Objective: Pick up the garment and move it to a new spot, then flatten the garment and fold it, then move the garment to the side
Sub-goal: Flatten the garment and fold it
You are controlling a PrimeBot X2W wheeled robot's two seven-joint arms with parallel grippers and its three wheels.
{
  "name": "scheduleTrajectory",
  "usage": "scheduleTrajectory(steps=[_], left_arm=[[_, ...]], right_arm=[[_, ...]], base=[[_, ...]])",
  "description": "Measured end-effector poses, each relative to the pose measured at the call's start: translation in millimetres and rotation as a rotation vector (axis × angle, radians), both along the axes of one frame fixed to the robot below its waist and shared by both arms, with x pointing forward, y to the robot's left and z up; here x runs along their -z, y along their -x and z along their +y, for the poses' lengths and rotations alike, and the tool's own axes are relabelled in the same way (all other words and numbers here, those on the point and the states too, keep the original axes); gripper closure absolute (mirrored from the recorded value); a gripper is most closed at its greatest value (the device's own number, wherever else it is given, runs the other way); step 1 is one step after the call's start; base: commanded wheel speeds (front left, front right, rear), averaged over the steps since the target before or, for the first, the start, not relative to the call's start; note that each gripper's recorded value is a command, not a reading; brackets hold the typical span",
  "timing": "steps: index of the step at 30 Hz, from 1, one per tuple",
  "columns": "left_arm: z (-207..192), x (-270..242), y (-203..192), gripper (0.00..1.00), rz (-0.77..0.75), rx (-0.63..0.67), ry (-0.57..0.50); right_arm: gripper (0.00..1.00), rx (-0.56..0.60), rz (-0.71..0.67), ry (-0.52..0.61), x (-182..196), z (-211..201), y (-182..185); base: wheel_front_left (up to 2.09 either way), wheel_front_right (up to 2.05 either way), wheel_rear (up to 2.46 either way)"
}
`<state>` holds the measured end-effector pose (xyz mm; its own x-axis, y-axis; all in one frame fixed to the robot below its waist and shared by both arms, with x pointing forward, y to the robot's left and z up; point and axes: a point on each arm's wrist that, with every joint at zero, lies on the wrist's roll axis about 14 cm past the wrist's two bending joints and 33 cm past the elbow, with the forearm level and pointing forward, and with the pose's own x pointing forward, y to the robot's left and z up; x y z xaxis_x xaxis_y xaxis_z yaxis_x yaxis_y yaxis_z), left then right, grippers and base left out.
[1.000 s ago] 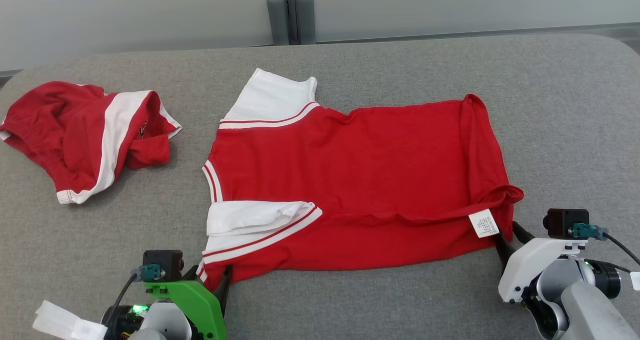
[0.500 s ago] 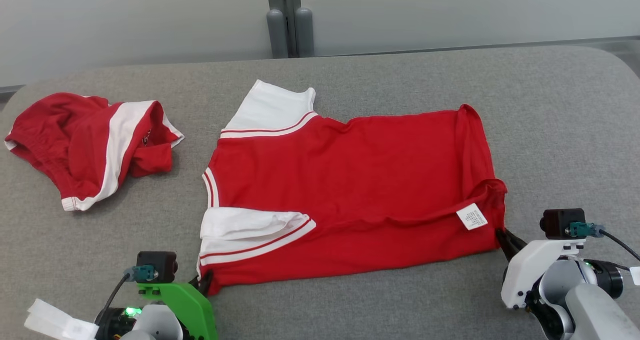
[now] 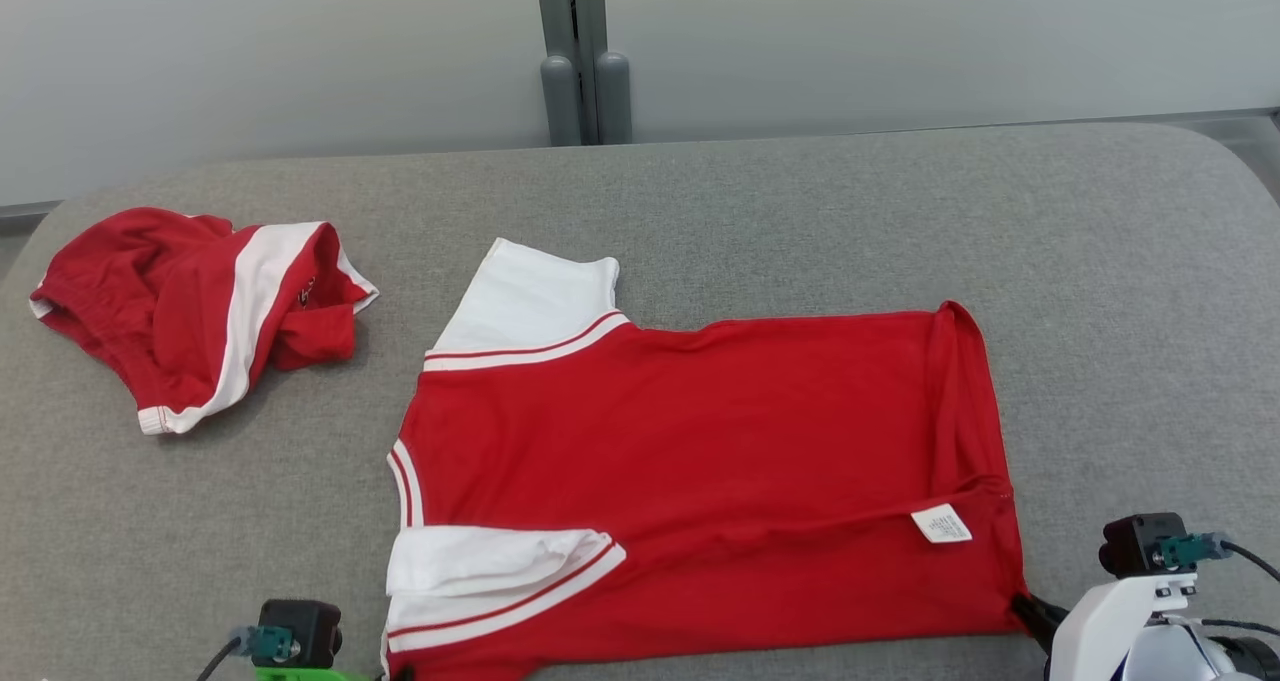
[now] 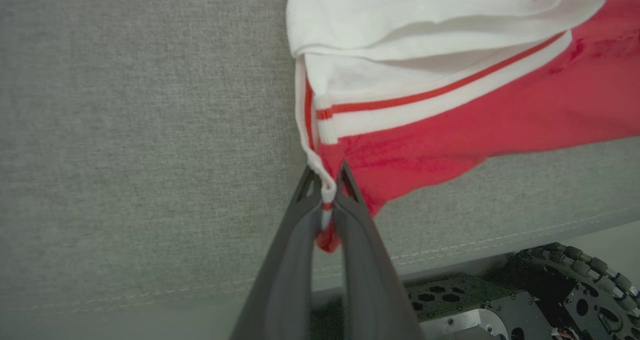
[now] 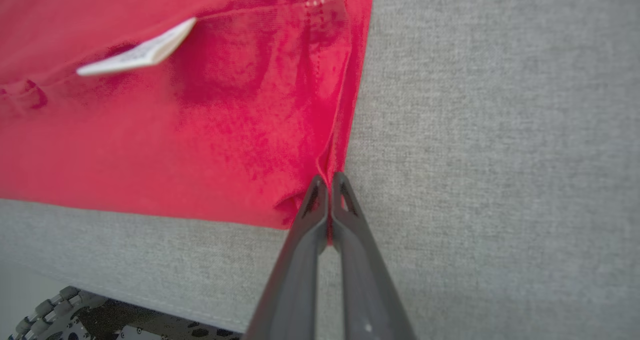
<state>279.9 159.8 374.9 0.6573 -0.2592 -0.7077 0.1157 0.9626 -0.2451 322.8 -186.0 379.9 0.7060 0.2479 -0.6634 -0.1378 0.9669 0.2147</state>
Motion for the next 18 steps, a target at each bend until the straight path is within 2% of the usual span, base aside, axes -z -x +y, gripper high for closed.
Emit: scheduleTrajectory(steps=[2, 3, 4, 5, 6, 11, 18], left_arm=[[-3, 2, 8, 1.0, 0.025, -0.005, 0.022], [-4, 2, 10, 0.9, 0.032, -0.008, 0.033], [-4, 1, 10, 0.0, 0.03, -0.011, 0.033], [-3, 0, 9, 0.0, 0.027, -0.013, 0.031], [-2, -1, 9, 0.0, 0.024, -0.013, 0.027], [5, -9, 1, 0.0, -0.017, -0.003, -0.005], [15, -63, -52, 0.0, -0.25, 0.034, -0.055]], right_arm=[[1.0, 0.014, 0.019, -0.012, 3, 0, 8], [0.94, 0.022, 0.025, -0.019, 4, 0, 10], [0.6, 0.027, 0.033, -0.022, 5, 0, 12], [0.08, 0.03, 0.032, -0.02, 5, 0, 13], [0.0, 0.035, 0.023, -0.017, 3, 0, 12], [0.0, 0.045, -0.023, -0.008, -10, -4, 6], [0.0, 0.077, -0.193, -0.015, -55, -15, -23]], base=[[0.0, 0.0, 0.0], [0.0, 0.0, 0.0], [0.0, 0.0, 0.0], [0.0, 0.0, 0.0], [0.0, 0.0, 0.0], [0.0, 0.0, 0.0], [0.0, 0.0, 0.0]])
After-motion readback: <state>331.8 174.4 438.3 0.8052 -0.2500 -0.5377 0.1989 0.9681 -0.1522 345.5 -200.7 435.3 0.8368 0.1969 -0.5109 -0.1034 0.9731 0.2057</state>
